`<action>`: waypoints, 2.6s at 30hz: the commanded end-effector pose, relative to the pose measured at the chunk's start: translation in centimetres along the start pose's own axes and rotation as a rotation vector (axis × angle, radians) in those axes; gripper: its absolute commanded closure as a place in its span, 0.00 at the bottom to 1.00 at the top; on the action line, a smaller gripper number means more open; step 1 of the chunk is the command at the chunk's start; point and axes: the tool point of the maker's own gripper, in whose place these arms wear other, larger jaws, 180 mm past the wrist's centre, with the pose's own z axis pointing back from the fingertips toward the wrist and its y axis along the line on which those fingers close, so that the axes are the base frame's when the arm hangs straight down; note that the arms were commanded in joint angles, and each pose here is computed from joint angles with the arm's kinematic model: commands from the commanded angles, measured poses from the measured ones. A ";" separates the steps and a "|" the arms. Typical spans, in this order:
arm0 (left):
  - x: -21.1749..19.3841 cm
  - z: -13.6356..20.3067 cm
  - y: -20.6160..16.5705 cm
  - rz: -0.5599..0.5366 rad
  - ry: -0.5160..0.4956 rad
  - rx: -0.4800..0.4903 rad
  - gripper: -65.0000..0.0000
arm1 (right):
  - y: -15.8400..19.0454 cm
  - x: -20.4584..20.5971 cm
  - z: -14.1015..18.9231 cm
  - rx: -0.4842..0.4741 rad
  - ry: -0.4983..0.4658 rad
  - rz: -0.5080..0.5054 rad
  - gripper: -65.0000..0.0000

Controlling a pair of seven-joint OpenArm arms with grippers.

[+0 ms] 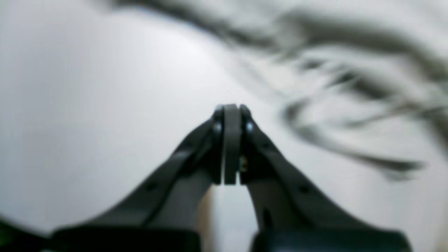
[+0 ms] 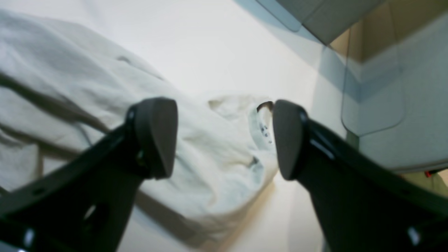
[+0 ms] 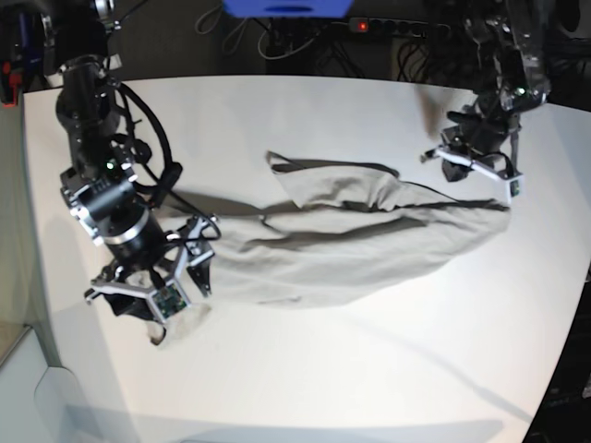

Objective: Layout the t-shirt on the table in an organized manner, then fold the t-shirt properly
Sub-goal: 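Grasp the shirt end with the left gripper and pull it away, then lift the shirt with the right gripper and swing it across the table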

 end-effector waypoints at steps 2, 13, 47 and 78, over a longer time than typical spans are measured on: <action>0.4 0.1 -2.0 0.017 0.001 -0.048 0.98 | 0.1 1.6 0.2 0.008 -0.057 0.014 0.33; 0.0 -2.5 -9.0 0.180 0.050 -0.200 0.56 | 0.6 1.5 0.2 0.018 -0.055 0.015 0.33; 4.8 2.6 18.6 0.091 -0.075 0.411 0.99 | 0.7 1.9 0.1 0.020 -0.065 0.005 0.33; 3.8 4.5 17.0 0.059 -0.093 0.399 0.99 | 0.4 -3.4 -14.4 0.184 0.310 -0.053 0.32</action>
